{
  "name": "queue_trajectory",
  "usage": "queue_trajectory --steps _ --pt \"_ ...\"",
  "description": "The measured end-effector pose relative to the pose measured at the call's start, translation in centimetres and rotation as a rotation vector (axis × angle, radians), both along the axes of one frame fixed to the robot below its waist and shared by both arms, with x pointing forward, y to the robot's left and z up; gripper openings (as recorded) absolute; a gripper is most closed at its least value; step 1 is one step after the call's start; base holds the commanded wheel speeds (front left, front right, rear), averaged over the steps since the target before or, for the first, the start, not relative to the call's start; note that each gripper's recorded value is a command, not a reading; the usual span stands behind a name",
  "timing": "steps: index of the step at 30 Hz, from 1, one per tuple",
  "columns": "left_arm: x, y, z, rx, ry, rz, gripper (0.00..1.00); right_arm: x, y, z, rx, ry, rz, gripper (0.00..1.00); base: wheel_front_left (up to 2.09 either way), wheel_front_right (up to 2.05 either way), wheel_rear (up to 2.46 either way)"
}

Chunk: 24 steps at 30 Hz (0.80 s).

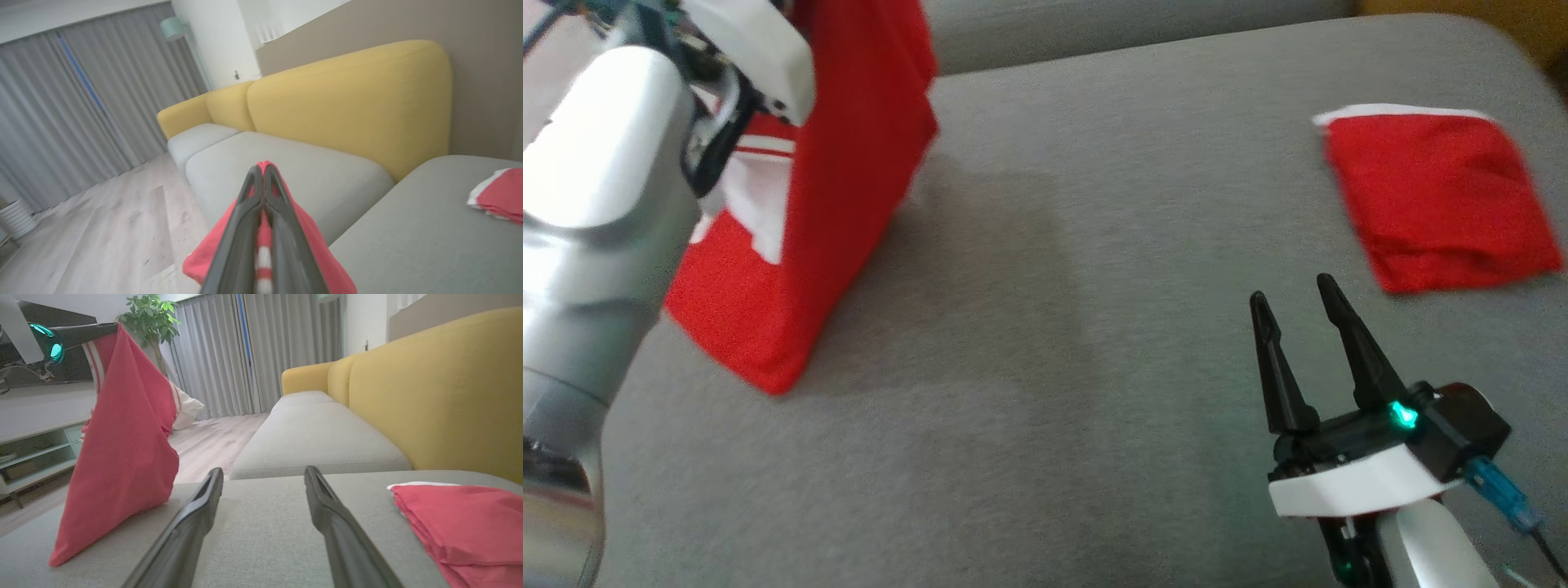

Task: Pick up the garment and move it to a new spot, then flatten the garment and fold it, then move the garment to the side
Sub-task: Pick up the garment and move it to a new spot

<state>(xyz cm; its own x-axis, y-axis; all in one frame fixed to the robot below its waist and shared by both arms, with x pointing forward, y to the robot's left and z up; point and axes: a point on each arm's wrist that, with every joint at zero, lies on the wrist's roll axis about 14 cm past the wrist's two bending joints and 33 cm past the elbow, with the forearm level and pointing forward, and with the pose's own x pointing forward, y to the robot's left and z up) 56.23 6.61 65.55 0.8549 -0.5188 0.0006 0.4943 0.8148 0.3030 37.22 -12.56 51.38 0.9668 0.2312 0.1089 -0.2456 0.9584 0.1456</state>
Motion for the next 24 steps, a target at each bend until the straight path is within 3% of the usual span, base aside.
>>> queue_trajectory --steps 8,14,17,24 --pt "-3.3 -12.1 1.0 -0.007 -0.015 -0.294 0.0 -3.6 -5.2 1.6 0.005 -0.038 -0.184 1.0 0.0 0.0 0.0" --pt "-6.9 -18.5 -5.1 -0.004 0.109 -0.48 0.0 -4.6 -7.1 1.2 0.001 -0.02 -0.259 1.0 0.0 0.0 0.0" --pt "-8.5 -19.2 -10.7 -0.023 0.219 -0.521 0.0 -4.3 -7.3 0.3 0.009 0.012 -0.271 1.0 0.0 0.0 0.0" --pt "-12.0 -18.4 -20.2 -0.095 0.403 -0.467 0.0 -2.9 -6.7 -1.7 0.024 0.075 -0.256 1.0 0.0 0.0 0.0"
